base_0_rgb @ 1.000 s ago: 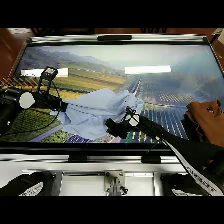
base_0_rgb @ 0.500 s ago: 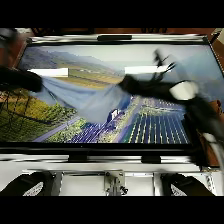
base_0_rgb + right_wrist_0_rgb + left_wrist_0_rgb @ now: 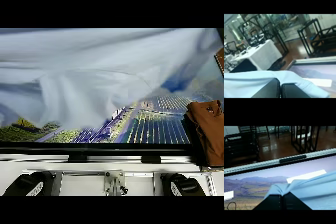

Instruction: Fold the shirts.

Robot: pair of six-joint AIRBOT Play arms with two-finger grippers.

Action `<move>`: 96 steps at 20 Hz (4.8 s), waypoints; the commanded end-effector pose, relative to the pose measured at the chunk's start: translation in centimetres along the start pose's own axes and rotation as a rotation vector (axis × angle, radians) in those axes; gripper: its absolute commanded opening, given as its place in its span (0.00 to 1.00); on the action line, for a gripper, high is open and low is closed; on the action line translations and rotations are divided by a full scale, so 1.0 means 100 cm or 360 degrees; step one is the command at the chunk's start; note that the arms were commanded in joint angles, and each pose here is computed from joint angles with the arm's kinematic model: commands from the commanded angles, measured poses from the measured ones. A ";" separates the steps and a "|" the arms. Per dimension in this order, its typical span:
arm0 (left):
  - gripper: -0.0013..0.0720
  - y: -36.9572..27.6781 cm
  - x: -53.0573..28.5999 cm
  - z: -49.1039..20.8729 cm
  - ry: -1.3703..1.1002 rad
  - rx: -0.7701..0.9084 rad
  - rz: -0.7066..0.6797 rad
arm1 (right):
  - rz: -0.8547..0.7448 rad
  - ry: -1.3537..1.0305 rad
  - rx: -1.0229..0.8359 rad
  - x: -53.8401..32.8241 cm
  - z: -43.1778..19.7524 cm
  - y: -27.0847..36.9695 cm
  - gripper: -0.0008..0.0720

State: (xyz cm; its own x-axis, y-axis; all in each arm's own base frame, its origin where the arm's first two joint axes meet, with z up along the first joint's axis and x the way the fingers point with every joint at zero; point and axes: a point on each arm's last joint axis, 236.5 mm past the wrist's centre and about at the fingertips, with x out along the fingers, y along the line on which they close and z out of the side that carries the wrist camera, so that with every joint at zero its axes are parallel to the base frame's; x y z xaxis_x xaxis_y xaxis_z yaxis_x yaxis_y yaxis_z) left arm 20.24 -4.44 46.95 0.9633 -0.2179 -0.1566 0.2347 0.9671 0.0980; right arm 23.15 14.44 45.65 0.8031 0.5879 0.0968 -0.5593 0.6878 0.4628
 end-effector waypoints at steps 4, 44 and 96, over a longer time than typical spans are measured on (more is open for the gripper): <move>0.06 -0.008 0.031 -0.077 0.0446 0.0000 -0.0033 | -0.0661 0.0475 -0.0091 -0.022 -0.062 -0.101 0.10; 0.99 -0.018 0.130 -0.525 0.1894 -0.1623 0.0037 | -0.1295 0.1770 0.0360 -0.030 -0.259 -0.361 0.77; 0.06 0.057 0.153 -0.061 0.0174 -0.0381 -0.0039 | -0.0607 0.0599 -0.0594 0.106 -0.050 -0.197 0.10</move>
State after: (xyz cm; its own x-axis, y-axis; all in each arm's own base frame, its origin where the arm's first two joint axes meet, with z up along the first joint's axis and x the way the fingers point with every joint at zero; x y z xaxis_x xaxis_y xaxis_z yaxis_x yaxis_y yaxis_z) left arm 38.82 -1.06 23.75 0.7727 -0.3142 -0.5515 0.1426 0.9326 -0.3315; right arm 44.61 11.46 18.25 0.6546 0.4063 -0.6375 -0.3043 0.9136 0.2698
